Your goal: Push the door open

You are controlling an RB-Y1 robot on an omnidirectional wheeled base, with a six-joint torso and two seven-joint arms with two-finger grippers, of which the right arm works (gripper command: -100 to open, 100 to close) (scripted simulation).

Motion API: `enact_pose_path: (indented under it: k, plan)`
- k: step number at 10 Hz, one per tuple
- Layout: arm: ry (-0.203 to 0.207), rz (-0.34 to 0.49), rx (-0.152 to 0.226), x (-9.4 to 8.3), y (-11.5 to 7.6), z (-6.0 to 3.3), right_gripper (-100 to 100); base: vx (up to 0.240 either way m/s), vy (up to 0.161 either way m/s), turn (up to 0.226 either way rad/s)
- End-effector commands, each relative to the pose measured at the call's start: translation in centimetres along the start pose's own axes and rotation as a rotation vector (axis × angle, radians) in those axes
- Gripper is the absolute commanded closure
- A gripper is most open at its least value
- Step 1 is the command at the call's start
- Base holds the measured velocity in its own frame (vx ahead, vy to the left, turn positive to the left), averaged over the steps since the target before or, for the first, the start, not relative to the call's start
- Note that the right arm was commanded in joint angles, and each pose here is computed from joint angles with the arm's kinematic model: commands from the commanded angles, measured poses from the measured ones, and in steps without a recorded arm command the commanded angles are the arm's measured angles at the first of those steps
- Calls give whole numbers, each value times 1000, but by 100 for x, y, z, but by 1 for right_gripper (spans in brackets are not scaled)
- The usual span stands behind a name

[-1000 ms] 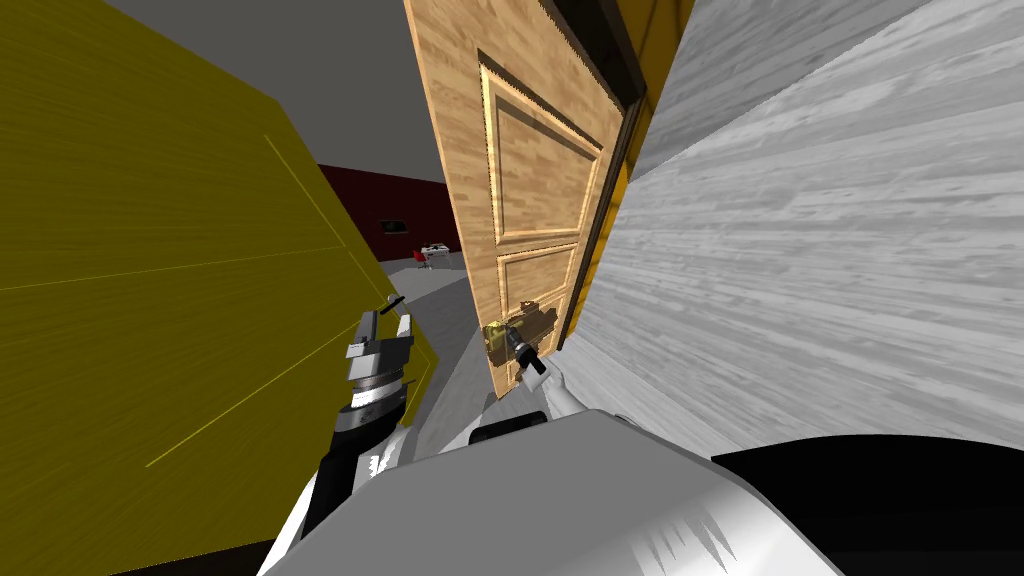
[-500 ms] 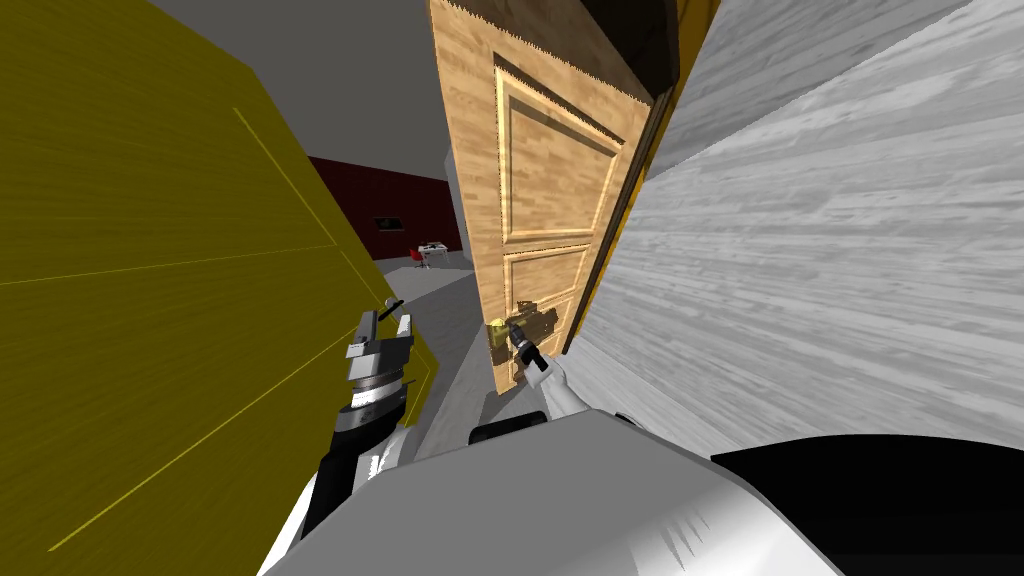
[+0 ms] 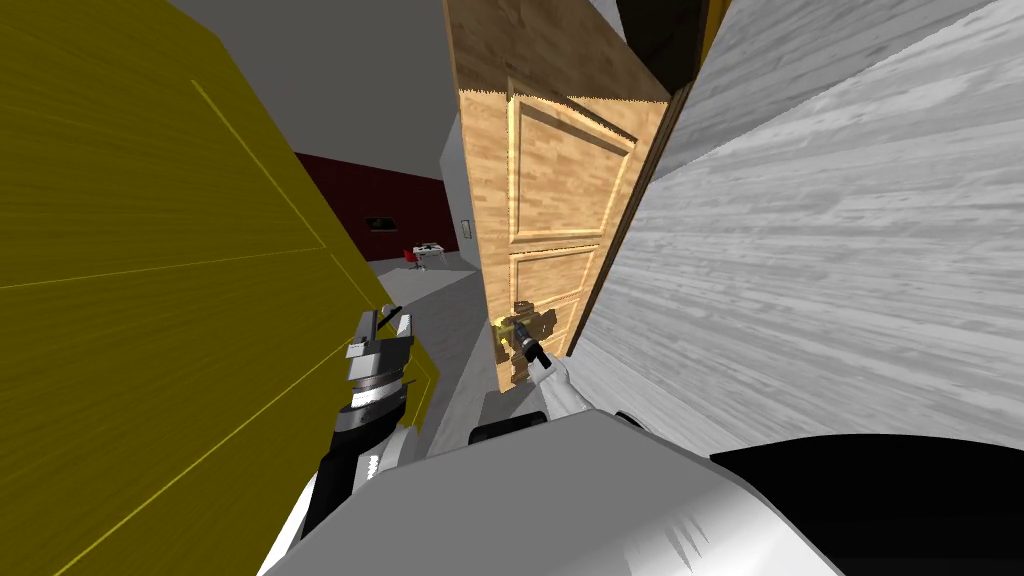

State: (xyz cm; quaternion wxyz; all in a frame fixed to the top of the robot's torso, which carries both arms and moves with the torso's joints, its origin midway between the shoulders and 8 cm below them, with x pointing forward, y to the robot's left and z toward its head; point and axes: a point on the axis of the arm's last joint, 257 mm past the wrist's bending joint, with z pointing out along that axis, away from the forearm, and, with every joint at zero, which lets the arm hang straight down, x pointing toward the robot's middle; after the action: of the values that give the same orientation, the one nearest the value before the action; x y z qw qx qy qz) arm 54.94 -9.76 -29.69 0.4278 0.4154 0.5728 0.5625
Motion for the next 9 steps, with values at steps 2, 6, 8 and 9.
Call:
enact_pose_path:
  k: [2, 6, 8, 9]
  plan:
    - [-41, -9, -7, -229, 48, -1, 100, 125, 125, -65]
    - [-87, -8, -5, -453, 44, -7, 100, 97, 140, -72]
    - [-105, -6, -4, -536, 43, -11, 100, 105, 85, -33]
    - [-122, -4, -3, -609, 41, -15, 100, 148, 126, -87]
